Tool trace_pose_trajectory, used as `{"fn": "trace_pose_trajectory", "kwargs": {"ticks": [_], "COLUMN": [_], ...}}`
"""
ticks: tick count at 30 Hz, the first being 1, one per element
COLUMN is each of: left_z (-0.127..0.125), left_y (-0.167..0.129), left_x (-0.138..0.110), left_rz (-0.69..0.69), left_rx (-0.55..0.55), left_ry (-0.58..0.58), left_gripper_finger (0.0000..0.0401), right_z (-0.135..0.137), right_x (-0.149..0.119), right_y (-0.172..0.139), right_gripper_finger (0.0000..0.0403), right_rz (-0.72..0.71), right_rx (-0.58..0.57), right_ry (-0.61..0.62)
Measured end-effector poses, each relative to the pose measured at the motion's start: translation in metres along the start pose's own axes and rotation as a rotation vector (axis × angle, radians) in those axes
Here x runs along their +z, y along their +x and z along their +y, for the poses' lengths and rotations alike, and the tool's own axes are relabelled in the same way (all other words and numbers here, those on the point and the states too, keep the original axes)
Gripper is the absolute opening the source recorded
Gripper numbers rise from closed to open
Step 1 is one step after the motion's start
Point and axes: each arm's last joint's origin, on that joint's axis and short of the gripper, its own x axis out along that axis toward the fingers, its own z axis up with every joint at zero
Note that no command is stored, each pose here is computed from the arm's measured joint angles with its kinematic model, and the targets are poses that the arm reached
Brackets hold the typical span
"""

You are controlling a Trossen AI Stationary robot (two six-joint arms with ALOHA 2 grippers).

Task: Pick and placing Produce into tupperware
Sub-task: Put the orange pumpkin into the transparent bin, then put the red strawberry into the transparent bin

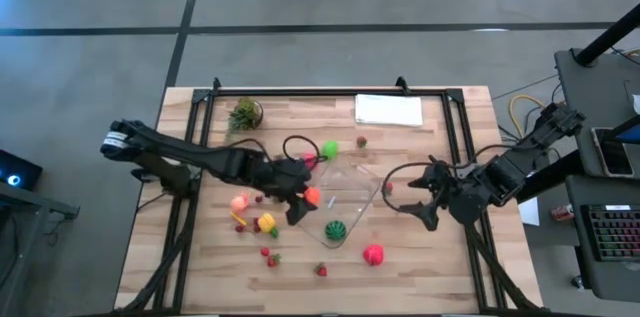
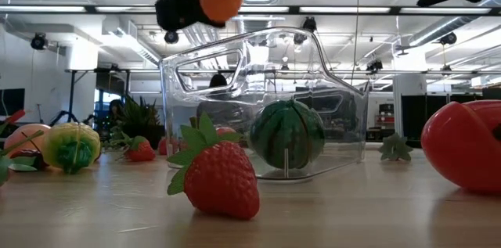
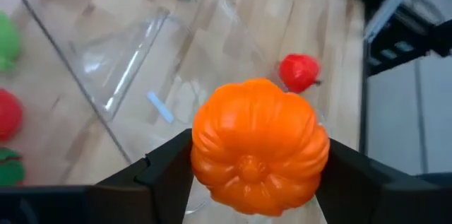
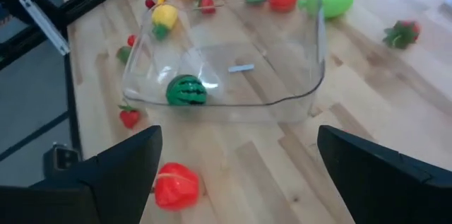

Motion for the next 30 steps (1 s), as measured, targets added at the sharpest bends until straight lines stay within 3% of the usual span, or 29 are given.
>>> {"fn": "trace_pose_trajectory", "kwargs": {"ticks": [7, 11, 14, 17, 21, 26, 30], "left_z": [0.001, 0.003, -0.002, -0.013, -0.021, -0.023, -0.023], "left_y": [0.048, 0.055, 0.038, 0.007, -0.037, -0.077, -0.093], "left_x": [-0.008, -0.014, -0.009, -0.002, 0.002, -0.005, -0.016], "left_rz": [0.148, 0.256, 0.262, 0.158, -0.019, -0.119, -0.082], "left_rx": [-0.007, 0.003, 0.016, 0.014, 0.04, 0.053, 0.072], "left_ry": [-0.098, -0.113, -0.119, -0.086, -0.071, -0.107, -0.163], "left_gripper_finger": [0.0294, 0.0319, 0.032, 0.0316, 0.0313, 0.0312, 0.0312], "right_z": [0.0, 0.001, 0.004, 0.009, 0.015, -0.005, -0.023], "right_x": [0.005, 0.007, 0.01, 0.014, 0.016, 0.006, -0.005], "right_y": [-0.003, -0.004, -0.005, -0.008, -0.009, 0.002, 0.006], "right_gripper_finger": [0.037, 0.037, 0.037, 0.037, 0.037, 0.037, 0.037], "right_rz": [-0.072, -0.078, -0.092, -0.068, -0.048, 0.096, 0.125], "right_rx": [-0.025, -0.022, -0.004, 0.067, 0.122, -0.079, -0.32], "right_ry": [0.003, 0.038, 0.137, 0.283, 0.287, 0.393, 0.67]}}
